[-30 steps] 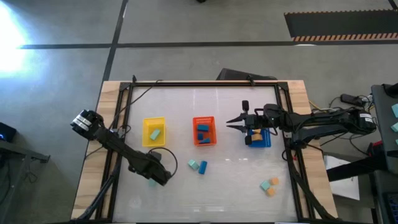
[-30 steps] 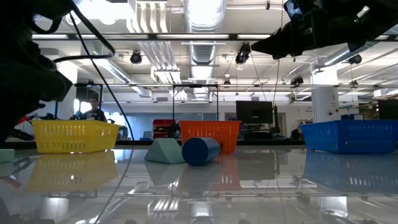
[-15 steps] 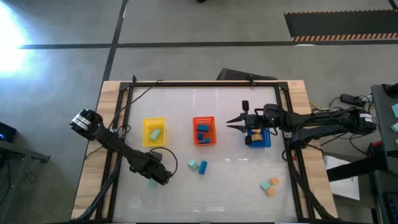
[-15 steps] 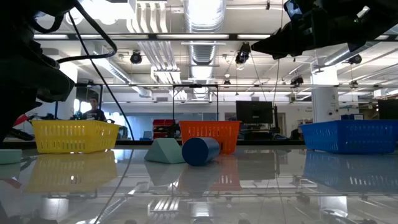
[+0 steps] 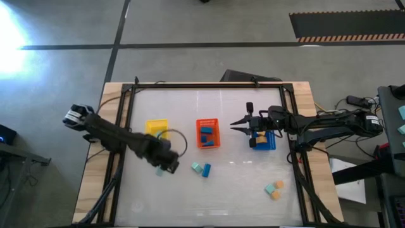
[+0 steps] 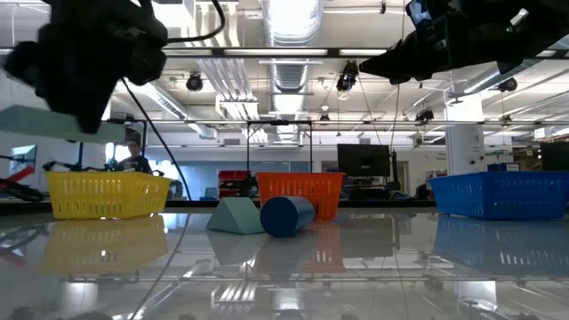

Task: Sort & place blocks by color
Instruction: Put the light blue block into the yellow bin, then put the yellow block into the blue bin

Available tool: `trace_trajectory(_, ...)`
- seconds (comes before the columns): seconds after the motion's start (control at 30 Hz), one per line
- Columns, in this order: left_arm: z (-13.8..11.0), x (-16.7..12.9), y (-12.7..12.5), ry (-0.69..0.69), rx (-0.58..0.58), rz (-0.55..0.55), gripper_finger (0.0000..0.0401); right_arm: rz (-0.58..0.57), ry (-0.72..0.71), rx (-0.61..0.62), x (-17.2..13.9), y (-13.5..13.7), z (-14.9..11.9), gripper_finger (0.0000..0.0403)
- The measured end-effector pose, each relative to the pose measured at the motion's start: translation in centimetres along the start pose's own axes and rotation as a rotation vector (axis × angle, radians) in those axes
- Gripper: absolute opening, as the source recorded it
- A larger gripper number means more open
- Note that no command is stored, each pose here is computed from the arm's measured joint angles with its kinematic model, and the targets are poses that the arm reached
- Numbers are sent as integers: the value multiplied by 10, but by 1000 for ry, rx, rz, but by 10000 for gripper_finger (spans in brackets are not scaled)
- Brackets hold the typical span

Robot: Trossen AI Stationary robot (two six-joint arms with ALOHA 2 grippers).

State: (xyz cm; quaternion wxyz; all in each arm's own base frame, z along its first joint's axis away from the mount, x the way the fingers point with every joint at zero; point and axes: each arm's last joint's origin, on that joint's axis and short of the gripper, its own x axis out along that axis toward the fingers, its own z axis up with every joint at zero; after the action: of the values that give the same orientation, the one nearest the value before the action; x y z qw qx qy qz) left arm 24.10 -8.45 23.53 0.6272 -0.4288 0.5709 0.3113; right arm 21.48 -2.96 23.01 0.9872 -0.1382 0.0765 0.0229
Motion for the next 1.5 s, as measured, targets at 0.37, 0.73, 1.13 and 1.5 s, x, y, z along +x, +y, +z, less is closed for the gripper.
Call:
trace_trajectory(0.37,77,-12,50,-58,122,125,116,-1,-1,-9,0,0,0,57)
trace_trajectory(0.73,108,3,87,-70,97,245,159,-1,0,-13,0,0,0,57)
trace_trajectory(1.13,107,1,83,-97,116,233,187,0,0,-3,0,0,0,57)
trace_trajectory(1.5,81,-11,33,-423,358,52,189,112,7,233,2,23,5,57)
